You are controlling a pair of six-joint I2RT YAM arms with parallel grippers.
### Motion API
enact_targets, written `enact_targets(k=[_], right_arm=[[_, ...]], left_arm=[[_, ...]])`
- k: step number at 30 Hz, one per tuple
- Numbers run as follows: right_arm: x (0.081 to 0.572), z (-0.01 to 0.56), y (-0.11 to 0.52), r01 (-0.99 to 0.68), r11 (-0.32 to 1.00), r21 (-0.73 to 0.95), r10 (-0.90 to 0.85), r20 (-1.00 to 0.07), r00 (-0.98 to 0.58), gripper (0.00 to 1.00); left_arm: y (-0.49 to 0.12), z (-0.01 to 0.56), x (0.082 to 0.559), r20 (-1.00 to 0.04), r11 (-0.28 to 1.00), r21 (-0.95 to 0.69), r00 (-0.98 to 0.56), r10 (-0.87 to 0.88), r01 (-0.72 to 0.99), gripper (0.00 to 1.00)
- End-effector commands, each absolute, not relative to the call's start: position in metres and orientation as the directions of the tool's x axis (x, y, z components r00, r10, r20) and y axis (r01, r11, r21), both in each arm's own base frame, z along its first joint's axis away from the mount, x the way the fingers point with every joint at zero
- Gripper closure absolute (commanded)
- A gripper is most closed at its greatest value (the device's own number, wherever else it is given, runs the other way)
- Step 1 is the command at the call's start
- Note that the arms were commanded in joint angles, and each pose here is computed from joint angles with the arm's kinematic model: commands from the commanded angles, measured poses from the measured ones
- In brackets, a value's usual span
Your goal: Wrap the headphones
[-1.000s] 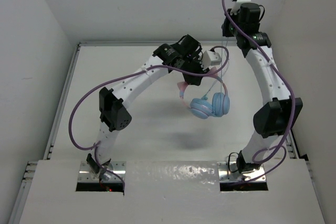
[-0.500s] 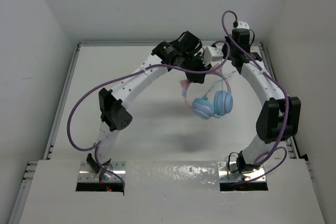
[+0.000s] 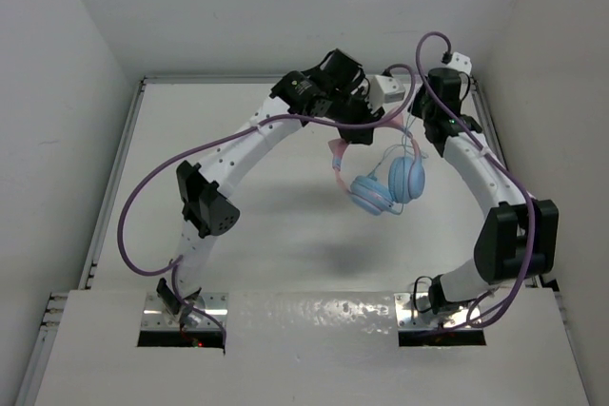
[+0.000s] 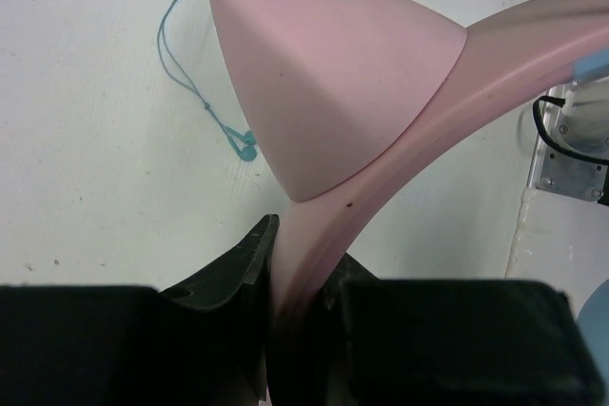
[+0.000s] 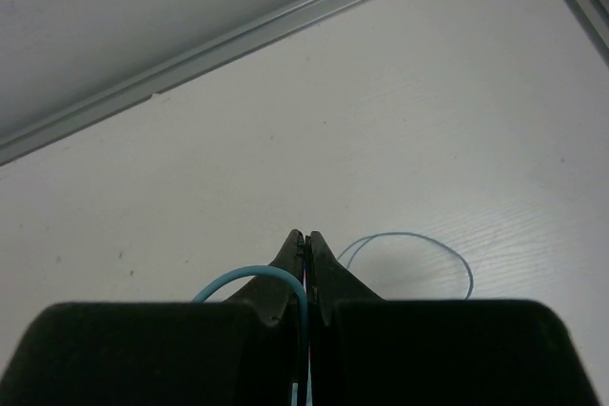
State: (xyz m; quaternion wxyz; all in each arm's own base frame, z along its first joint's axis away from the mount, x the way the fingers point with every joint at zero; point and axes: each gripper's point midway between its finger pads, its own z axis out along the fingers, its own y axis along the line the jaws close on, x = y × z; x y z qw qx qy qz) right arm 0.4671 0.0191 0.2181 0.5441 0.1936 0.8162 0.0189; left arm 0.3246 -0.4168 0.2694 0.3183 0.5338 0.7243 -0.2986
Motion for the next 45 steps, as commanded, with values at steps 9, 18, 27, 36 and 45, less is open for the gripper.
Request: enact_targets(k=[9, 18, 27, 36, 45], right_arm=[[0.447, 0.234, -0.002, 0.363, 0.862, 0.354, 0.436, -0.883, -0.174, 1.00], [0.447, 0.227, 0.004, 0.344, 0.872, 0.349, 0.433, -0.878, -0.206, 1.00], [0.471, 0.237, 0.104, -0.185, 0.849, 0.495, 0.414, -0.841, -0.349, 0.84], [0.480, 0.226, 0.156, -0.371, 0.782, 0.501, 0.371, -0.852, -0.368, 0.50], [0.510, 0.160, 0.159, -0.308, 0.825, 0.474, 0.323, -0.842, -0.432, 0.35]], left_arm=[[-0.412, 0.315, 0.344, -0.857, 0.318, -0.075, -0.225, 0.464, 0.945, 1.00], [-0.415, 0.325, 0.340, -0.872, 0.288, -0.091, -0.216, 0.440, 0.953, 1.00], [-0.420, 0.393, 0.342, -0.952, 0.233, -0.155, -0.208, 0.226, 0.960, 1.00], [-0.386, 0.477, 0.376, -0.992, 0.454, -0.098, -0.124, 0.028, 0.885, 1.00], [-0.357, 0.531, 0.371, -0.995, 0.514, -0.089, -0.055, -0.081, 0.853, 1.00]])
